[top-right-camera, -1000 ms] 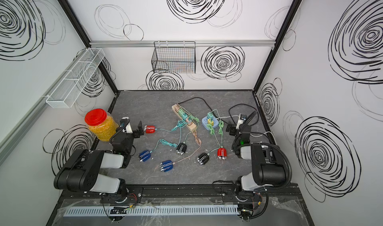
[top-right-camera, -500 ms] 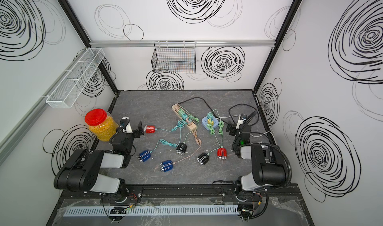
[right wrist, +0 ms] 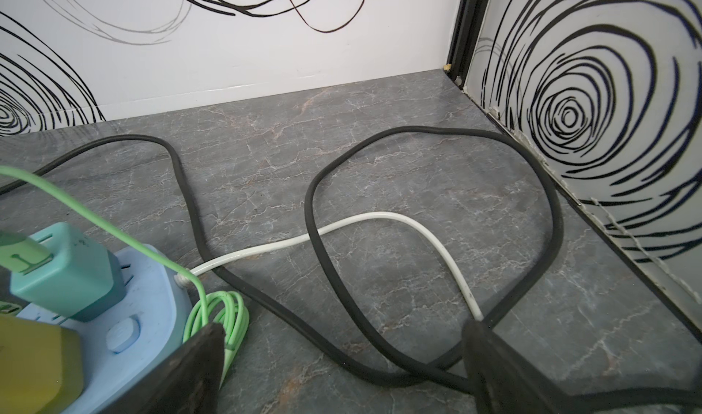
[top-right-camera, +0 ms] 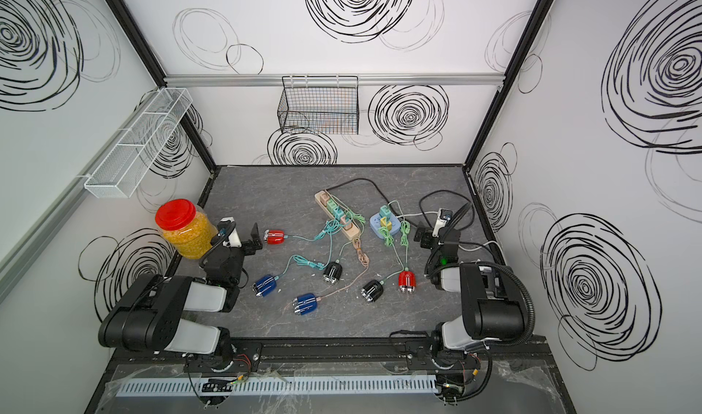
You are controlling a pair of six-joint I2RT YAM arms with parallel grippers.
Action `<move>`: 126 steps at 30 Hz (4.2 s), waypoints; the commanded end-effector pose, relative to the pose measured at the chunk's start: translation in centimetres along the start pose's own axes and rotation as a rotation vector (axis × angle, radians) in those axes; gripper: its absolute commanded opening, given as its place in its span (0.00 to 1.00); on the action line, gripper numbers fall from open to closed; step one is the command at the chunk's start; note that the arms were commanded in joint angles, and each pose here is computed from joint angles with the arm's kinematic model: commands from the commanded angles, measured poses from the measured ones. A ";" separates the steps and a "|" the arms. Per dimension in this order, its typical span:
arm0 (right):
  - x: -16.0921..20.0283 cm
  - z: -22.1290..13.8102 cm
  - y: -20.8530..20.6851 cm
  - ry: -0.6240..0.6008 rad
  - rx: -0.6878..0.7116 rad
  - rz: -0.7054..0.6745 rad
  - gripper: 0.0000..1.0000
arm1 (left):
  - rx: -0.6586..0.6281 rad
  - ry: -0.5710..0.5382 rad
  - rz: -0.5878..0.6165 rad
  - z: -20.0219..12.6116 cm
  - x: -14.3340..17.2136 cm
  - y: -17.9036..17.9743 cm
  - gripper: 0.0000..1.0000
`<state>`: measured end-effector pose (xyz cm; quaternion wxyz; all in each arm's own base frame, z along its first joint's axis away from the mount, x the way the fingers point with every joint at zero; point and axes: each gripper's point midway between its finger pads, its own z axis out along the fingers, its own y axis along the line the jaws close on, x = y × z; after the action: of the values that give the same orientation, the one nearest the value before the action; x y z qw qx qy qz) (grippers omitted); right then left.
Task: Unplug the electric shaver
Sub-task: Move the electric shaver to the center of the board.
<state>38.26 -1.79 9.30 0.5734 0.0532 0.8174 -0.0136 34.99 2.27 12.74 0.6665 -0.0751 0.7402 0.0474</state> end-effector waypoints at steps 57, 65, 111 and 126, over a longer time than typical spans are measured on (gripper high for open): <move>-9.8 -17.0 27.9 0.398 -0.658 0.119 0.94 | -0.045 0.666 -0.041 -1.9 -3.4 -6.1 0.91; -10.0 -17.8 27.7 0.392 -0.657 0.109 0.94 | -0.107 0.732 0.047 1.2 -1.4 -6.1 0.77; -9.6 -20.3 28.4 0.395 -0.723 0.117 0.94 | -0.195 0.869 0.049 -1.8 8.0 -4.2 0.72; -9.0 -20.0 29.0 0.401 -0.723 0.125 0.94 | 0.048 0.887 0.494 -2.7 -1.3 -7.9 0.83</move>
<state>25.36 27.69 25.52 0.3802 -0.1058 0.8629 0.3156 35.90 -6.55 16.31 0.3407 0.0150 0.9347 0.1001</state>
